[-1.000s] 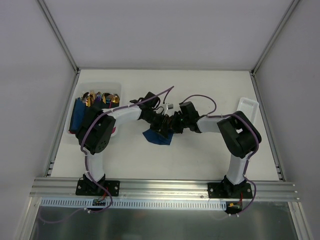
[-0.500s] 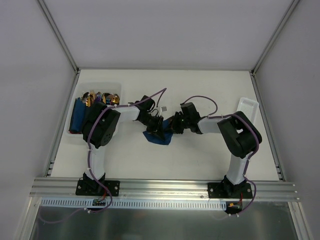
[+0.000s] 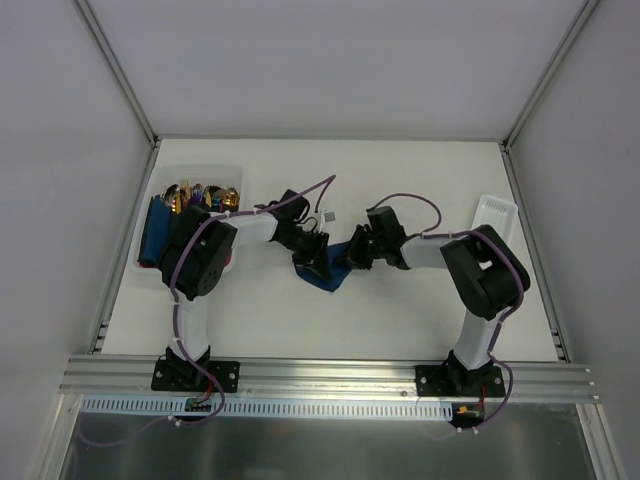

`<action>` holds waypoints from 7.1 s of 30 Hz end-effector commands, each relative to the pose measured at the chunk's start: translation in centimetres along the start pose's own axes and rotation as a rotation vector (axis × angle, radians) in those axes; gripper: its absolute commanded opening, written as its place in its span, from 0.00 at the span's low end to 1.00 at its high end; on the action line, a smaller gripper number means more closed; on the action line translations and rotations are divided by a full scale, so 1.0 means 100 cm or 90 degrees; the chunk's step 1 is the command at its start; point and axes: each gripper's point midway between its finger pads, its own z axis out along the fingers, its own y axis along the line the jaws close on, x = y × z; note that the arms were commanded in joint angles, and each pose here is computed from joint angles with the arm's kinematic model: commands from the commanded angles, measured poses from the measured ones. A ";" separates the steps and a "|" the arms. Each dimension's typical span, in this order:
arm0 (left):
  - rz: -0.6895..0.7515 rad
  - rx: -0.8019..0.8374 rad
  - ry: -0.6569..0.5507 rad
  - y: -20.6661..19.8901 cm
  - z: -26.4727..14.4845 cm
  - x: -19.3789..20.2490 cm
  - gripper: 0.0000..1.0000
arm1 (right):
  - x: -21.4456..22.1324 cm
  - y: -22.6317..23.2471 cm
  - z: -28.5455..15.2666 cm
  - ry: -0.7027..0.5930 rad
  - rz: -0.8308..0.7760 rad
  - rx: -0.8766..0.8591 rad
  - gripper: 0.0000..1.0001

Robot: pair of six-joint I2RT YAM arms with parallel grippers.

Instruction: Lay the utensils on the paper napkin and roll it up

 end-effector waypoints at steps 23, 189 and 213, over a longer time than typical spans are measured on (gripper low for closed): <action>-0.032 -0.056 0.023 0.024 0.022 0.000 0.26 | -0.001 -0.015 -0.012 -0.033 0.033 0.019 0.02; -0.085 0.029 0.097 -0.013 0.052 0.044 0.00 | -0.021 -0.057 -0.045 -0.009 -0.024 0.098 0.02; -0.195 0.080 0.212 -0.013 0.087 0.083 0.00 | -0.019 -0.064 -0.059 -0.013 -0.034 0.139 0.04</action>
